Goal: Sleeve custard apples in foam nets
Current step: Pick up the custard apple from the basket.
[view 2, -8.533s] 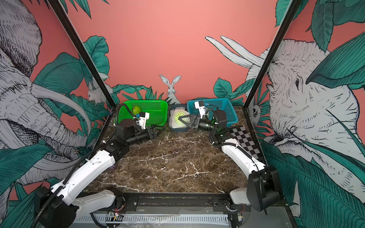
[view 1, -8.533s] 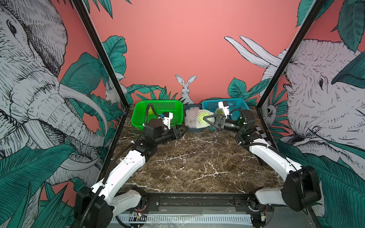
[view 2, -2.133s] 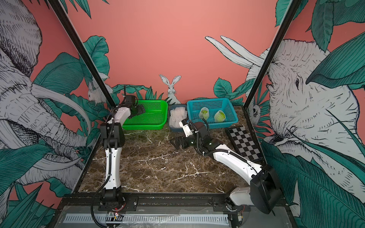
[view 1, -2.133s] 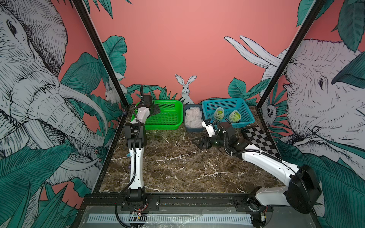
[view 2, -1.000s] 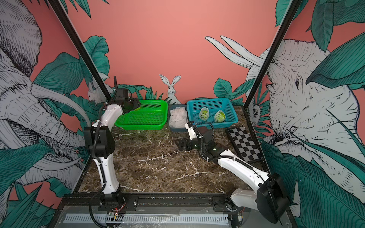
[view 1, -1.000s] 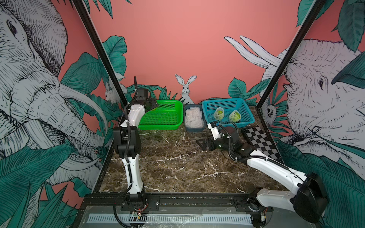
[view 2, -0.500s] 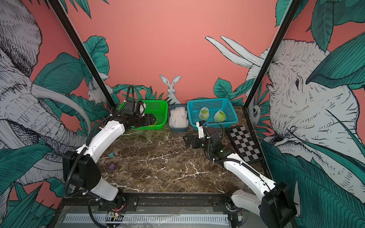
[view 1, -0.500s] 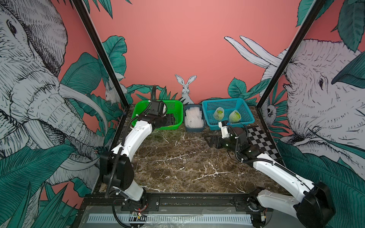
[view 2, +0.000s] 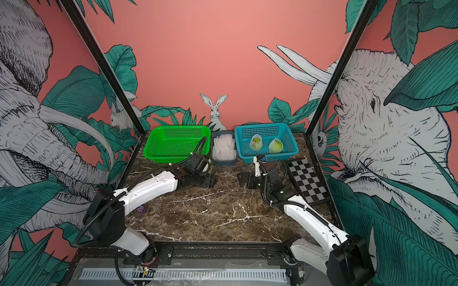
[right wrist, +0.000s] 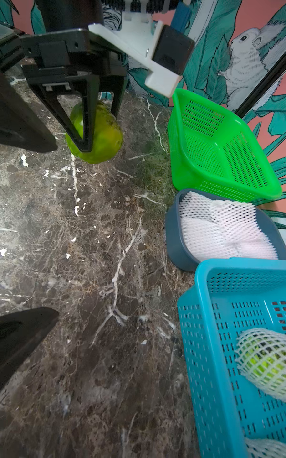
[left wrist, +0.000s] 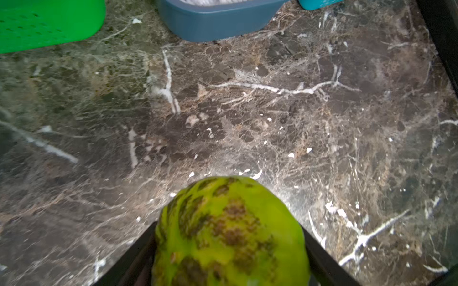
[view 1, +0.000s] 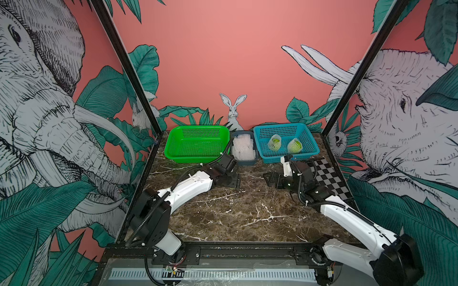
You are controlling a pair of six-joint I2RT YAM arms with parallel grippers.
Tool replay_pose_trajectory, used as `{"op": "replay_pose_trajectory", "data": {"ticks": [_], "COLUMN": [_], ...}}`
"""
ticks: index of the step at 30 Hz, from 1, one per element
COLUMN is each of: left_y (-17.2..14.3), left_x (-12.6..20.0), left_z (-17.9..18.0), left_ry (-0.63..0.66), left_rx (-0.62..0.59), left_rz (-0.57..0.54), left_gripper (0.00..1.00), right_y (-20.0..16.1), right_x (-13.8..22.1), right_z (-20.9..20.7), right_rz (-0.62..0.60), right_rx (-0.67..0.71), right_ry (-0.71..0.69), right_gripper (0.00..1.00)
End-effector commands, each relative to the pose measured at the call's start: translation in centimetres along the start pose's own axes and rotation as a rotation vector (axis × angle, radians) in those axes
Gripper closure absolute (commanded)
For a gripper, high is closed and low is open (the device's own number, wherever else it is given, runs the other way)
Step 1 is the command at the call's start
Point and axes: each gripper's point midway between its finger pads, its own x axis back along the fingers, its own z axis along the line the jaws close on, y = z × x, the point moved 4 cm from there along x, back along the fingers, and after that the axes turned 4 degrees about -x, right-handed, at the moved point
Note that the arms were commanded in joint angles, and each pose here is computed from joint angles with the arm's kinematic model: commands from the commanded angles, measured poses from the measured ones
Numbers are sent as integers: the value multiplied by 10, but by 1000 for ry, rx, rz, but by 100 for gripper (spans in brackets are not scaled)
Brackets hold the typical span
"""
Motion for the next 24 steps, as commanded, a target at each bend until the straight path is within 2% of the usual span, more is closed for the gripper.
{"op": "replay_pose_trajectory", "data": {"ticks": [1,8,12,15,20,24], "left_y": [-2,-11,-10,-15,-13,0], "left_x": [-17,-37,-39,-48,-52,-45], "left_z": [-10,-29,-42,-47,-57,-53], "left_ry": [-25,-77,-180,-218,-354,-516], "left_rx": [20,7,28,52,173,357], "left_rz": [5,48,27,67,22,-50], "left_gripper": [28,27,27,27,26,26], "right_y": [5,3,1,-4,-19,-22], "right_x": [2,-2,-6,-11,-22,-17], "right_z": [-2,-7,-8,-11,-5,3], "right_rz": [-31,-22,-3,18,73,-7], "right_rx": [-16,-25,-28,-33,-54,-56], "right_ry": [-10,-32,-31,-32,61,194], "right_gripper": [1,1,1,1,1,1]}}
